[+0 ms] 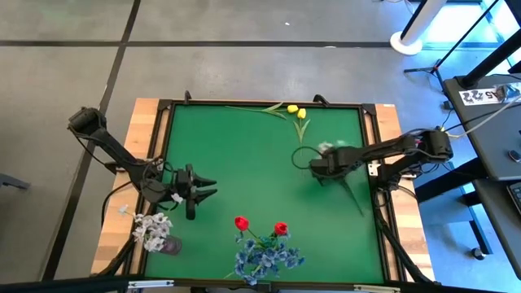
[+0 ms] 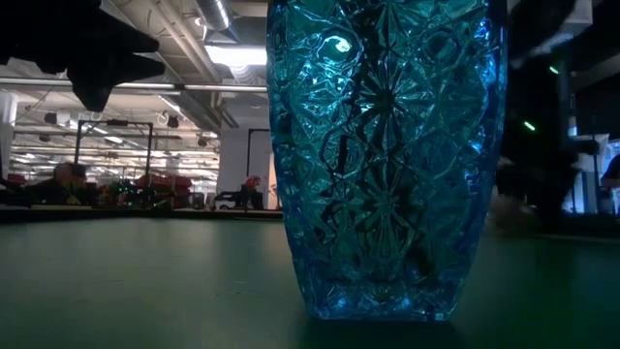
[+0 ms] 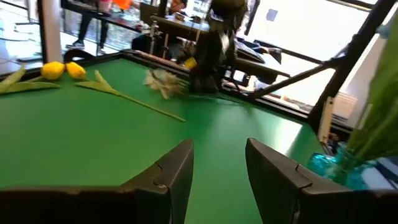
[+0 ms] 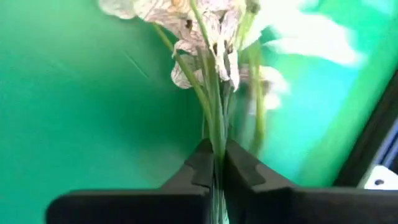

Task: Sort flowers into vase by color
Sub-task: Put the white flower into the purple vase

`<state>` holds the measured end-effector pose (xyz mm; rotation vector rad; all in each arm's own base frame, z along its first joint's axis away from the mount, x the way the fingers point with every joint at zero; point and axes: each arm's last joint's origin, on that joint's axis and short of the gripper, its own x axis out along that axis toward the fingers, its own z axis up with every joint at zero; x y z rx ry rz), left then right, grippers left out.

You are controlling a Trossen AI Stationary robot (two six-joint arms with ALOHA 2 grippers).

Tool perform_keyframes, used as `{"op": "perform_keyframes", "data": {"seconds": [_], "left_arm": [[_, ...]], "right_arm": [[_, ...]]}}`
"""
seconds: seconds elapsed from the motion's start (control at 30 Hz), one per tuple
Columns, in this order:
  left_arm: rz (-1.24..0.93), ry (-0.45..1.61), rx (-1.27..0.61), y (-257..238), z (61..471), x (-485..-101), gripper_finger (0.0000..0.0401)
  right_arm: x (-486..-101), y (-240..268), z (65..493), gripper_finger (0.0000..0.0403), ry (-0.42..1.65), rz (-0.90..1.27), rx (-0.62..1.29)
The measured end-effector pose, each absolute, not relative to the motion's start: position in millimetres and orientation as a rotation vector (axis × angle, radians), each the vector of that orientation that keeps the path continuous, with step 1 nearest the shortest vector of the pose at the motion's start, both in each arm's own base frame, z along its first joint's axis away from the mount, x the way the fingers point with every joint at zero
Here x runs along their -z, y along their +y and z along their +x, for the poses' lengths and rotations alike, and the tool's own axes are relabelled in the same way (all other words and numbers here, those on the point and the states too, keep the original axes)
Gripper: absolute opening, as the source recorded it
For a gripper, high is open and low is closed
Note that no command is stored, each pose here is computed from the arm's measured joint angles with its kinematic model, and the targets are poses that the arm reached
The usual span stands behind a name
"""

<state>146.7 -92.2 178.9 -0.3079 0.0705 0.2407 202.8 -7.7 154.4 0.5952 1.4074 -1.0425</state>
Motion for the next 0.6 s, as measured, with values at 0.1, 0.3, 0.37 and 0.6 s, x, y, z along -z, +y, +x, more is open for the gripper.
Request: {"op": "perform_keyframes", "data": {"seconds": [0.1,0.3,0.37,0.6], "left_arm": [[-0.316,0.078,-0.183,-94.0,147.2,-179.7,0.0142],[-0.268,0.027,-0.089,-96.2,151.5,-187.4,0.0142],[-0.251,-0.013,-0.054,-96.0,155.0,-191.4,0.0142],[-0.235,-0.080,0.061,-85.3,175.9,-190.6,0.0172]], "right_arm": [[-185.1,0.0,223.1,0.0032,1.272,0.512,0.981],[-264.9,42.2,280.7,0.0010,0.682,0.277,0.708],[-283.4,60.4,296.0,0.0008,0.510,0.231,0.552],[-292.3,109.0,337.3,0.0008,0.179,0.088,0.188]]}}
